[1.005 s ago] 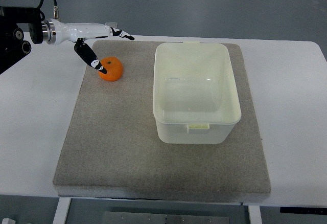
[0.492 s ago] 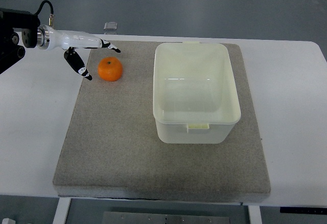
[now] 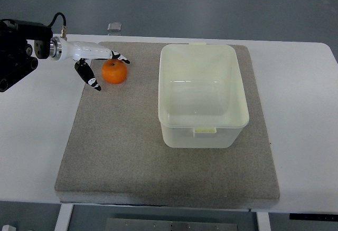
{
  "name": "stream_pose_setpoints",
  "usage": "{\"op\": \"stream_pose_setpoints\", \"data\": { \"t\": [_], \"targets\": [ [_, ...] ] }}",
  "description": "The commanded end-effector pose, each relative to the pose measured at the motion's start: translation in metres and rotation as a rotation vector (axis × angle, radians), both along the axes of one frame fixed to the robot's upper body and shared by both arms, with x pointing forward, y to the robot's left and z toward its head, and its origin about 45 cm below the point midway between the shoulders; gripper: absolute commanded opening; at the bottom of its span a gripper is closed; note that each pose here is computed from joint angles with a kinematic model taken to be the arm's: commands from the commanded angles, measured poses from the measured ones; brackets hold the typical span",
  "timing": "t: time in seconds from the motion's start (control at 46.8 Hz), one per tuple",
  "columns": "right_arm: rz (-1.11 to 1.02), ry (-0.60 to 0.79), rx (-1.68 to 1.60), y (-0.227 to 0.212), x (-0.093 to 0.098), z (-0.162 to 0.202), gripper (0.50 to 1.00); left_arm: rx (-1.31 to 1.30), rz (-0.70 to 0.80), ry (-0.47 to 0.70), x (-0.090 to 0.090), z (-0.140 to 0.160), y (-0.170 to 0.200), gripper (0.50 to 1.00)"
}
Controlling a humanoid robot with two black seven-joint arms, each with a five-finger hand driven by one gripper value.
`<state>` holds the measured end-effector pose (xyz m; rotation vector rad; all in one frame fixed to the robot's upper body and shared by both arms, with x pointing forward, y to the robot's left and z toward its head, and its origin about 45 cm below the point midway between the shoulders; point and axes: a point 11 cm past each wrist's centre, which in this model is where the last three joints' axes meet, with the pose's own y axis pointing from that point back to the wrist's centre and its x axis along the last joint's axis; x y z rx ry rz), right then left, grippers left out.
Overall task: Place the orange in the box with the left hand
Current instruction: 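Lower the left hand around the orange and close its fingers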
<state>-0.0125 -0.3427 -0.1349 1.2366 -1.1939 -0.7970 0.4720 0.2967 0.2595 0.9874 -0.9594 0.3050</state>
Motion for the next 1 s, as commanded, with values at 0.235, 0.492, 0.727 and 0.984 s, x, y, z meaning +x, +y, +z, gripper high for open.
{"op": "stream_pose_setpoints", "data": {
  "t": [0.235,0.492,0.727,0.984],
  "targets": [
    [0.0,0.0,0.0,0.0,0.0,0.0,0.932,-0.001,0.005,-0.025,0.003,0.0,0.0,0.992],
    [0.0,-0.001,0.0,0.0,0.0,0.0,0.932,0.016,0.018,-0.043,0.005,-0.016,0.001,0.992],
    [0.0,0.0,0.0,0.0,0.0,0.0,0.932,0.004,0.018,-0.03,0.004,-0.026,-0.006,0.992],
    [0.0,0.0,0.0,0.0,0.0,0.0,0.932,-0.01,0.017,-0.043,0.005,-0.026,-0.009,0.988]
  ]
}}
